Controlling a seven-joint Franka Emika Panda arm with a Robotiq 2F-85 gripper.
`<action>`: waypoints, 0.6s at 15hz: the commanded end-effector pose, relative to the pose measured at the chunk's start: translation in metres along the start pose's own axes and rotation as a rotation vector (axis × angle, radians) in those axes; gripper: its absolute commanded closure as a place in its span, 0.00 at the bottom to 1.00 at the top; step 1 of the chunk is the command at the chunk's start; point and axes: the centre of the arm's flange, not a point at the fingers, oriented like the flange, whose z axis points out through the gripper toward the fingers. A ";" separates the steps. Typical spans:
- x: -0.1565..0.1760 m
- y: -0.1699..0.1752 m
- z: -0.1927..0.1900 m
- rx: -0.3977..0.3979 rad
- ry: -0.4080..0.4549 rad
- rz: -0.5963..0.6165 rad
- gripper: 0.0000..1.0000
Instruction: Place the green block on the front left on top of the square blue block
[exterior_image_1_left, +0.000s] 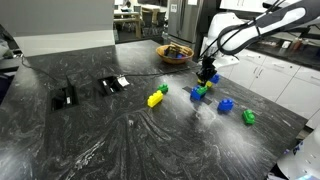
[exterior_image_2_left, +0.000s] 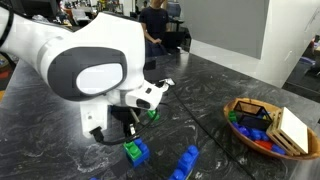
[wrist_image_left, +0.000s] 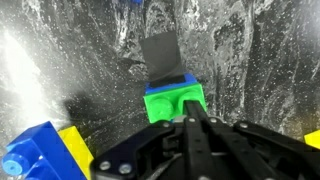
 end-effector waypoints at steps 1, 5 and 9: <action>0.010 -0.001 0.007 0.031 0.011 0.024 1.00; 0.014 -0.001 0.013 0.041 0.003 0.038 1.00; 0.012 0.000 0.020 0.032 -0.011 0.047 1.00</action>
